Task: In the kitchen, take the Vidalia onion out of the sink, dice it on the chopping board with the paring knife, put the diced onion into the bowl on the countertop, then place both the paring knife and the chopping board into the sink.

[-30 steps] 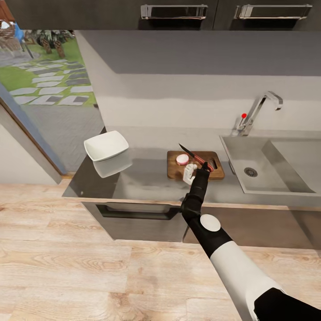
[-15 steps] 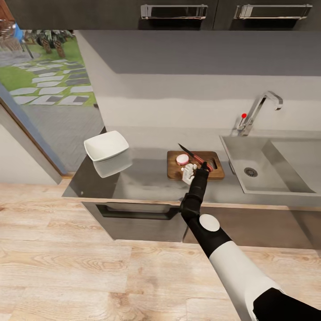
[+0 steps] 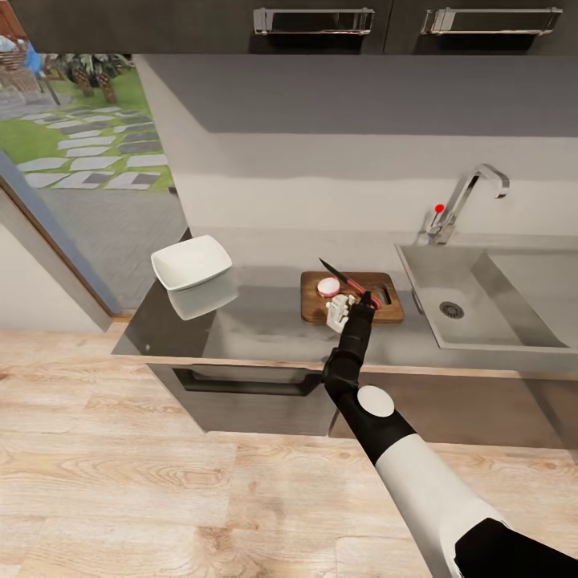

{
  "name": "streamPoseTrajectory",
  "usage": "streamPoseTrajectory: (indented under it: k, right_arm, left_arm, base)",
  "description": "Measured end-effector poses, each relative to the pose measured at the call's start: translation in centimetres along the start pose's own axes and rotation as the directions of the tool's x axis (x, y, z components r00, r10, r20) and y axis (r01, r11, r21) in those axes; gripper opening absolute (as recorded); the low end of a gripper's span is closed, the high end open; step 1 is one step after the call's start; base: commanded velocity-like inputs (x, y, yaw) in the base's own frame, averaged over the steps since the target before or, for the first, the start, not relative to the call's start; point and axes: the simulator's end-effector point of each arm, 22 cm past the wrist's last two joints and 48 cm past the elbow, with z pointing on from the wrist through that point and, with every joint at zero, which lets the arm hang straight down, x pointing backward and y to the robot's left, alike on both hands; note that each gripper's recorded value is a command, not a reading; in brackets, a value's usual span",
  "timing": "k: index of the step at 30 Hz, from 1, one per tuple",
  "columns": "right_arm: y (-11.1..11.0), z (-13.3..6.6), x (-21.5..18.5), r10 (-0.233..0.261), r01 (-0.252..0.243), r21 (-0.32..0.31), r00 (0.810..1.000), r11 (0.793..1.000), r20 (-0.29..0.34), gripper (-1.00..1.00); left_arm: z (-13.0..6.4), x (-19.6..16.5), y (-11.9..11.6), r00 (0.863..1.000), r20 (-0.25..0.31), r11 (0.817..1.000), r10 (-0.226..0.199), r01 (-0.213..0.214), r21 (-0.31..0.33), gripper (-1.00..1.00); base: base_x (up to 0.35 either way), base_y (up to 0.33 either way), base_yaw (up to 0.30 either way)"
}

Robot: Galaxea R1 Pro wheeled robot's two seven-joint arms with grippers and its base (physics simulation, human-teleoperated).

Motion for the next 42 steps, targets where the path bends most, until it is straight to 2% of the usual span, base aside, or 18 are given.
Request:
streamPoseTrajectory:
  k: [14, 25, 34, 42]
  right_arm:
    - [0.3, -0.6, -1.1, 0.015, -0.015, -0.016, 1.0, 1.0, 0.009, -1.0]
    - [2.4, -0.5, -0.8, -0.011, 0.011, -0.046, 1.0, 0.999, 0.005, -1.0]
    - [2.8, 0.2, 0.8, -0.037, 0.036, -0.042, 0.999, 0.998, -0.011, -1.0]
    - [2.5, 0.3, 0.9, -0.032, 0.032, -0.037, 0.999, 0.999, -0.014, -1.0]
  left_arm:
    - [0.0, 0.1, 0.0, 1.0, -0.002, 1.0, 0.0, 0.0, 0.0, 1.0]
    - [0.1, 0.7, 0.0, 1.0, -0.016, 1.0, 0.002, -0.002, 0.0, 1.0]
    - [0.1, 0.7, 0.0, 1.0, -0.016, 1.0, 0.002, -0.002, 0.0, 1.0]
    - [0.1, 0.7, 0.0, 1.0, -0.016, 1.0, 0.002, -0.002, 0.0, 1.0]
  base:
    - [0.0, 0.0, 0.006]
    - [0.0, 0.0, 0.097]
    - [0.0, 0.0, 0.0]
    - [0.0, 0.0, 0.0]
